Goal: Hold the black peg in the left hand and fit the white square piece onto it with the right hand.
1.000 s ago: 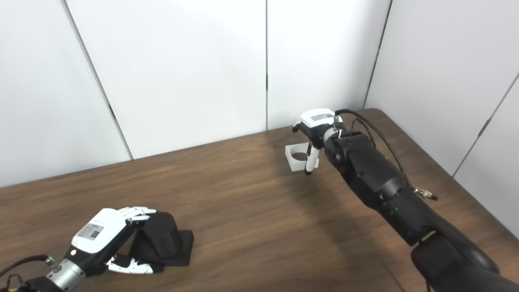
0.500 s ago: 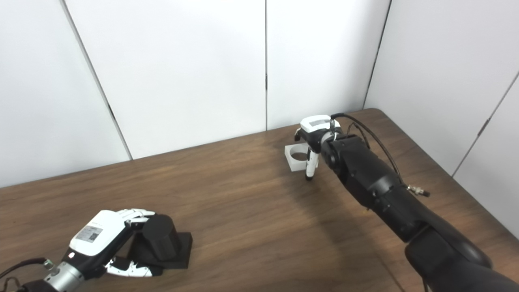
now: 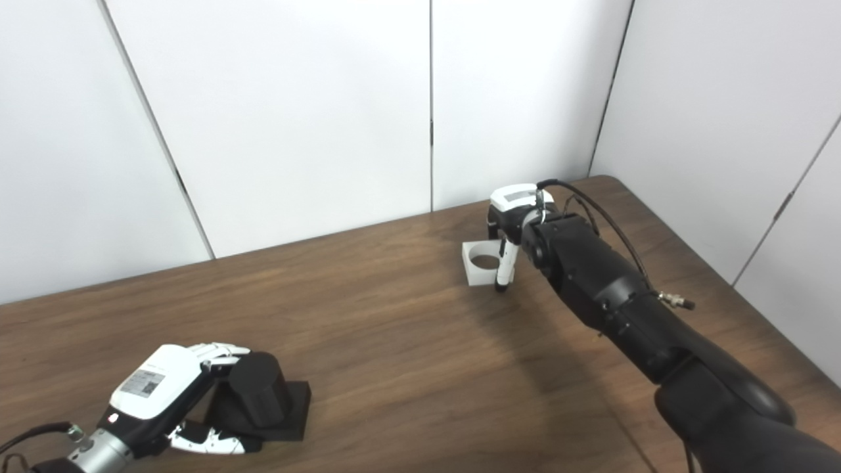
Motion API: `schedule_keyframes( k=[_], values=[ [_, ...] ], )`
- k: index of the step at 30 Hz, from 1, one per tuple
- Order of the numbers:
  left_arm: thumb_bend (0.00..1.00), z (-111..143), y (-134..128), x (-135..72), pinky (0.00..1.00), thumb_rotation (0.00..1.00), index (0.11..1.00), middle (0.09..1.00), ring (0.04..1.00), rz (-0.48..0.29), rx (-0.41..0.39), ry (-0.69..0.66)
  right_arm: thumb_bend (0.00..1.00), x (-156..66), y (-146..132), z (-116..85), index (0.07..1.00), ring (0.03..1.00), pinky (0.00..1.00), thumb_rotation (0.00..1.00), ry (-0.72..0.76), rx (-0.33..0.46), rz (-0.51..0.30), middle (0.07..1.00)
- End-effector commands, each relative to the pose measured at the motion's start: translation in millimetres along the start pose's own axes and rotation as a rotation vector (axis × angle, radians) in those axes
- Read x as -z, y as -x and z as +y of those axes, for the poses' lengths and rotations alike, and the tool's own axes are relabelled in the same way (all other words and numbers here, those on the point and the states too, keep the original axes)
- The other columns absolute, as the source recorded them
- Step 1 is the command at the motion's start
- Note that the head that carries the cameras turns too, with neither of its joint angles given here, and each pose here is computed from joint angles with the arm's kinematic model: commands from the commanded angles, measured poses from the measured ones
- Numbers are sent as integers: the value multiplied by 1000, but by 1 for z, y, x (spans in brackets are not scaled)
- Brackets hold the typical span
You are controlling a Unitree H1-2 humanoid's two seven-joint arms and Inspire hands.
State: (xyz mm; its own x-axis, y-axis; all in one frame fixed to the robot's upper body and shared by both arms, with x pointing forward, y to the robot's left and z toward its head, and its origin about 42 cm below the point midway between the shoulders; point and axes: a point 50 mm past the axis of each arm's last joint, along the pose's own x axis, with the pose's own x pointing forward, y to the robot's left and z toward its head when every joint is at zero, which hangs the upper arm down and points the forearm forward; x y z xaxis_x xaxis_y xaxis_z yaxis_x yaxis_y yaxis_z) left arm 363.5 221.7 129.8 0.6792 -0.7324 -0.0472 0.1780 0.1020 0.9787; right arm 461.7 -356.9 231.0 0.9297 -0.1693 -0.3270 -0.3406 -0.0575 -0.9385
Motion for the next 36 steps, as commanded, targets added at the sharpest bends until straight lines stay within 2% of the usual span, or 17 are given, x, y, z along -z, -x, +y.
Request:
schedule_keyframes(
  k=[1,10,18,28,32,36],
  values=[
    [524,-43,35,5,744,63,490,788,796,39,261,-22,527,8,0,-20,493,850,922,149,17,29,35,786],
    [524,-41,32,4,727,63,490,788,792,38,263,-27,516,13,3,-26,493,869,967,150,-1,17,16,800],
    [524,-40,31,-2,715,62,490,777,775,34,243,-25,520,16,12,-33,480,843,982,140,-68,122,-62,766],
    [524,-40,24,-8,715,63,490,783,778,32,251,-27,519,-7,51,-63,481,879,1000,134,-66,245,-249,776],
    [524,-42,19,-12,715,66,490,786,780,33,257,-28,519,-19,69,-75,481,864,972,134,-60,291,-337,775],
    [524,-42,15,-15,737,69,491,792,791,38,262,-29,518,-30,83,-85,480,870,945,136,-41,321,-391,766]
  ],
)
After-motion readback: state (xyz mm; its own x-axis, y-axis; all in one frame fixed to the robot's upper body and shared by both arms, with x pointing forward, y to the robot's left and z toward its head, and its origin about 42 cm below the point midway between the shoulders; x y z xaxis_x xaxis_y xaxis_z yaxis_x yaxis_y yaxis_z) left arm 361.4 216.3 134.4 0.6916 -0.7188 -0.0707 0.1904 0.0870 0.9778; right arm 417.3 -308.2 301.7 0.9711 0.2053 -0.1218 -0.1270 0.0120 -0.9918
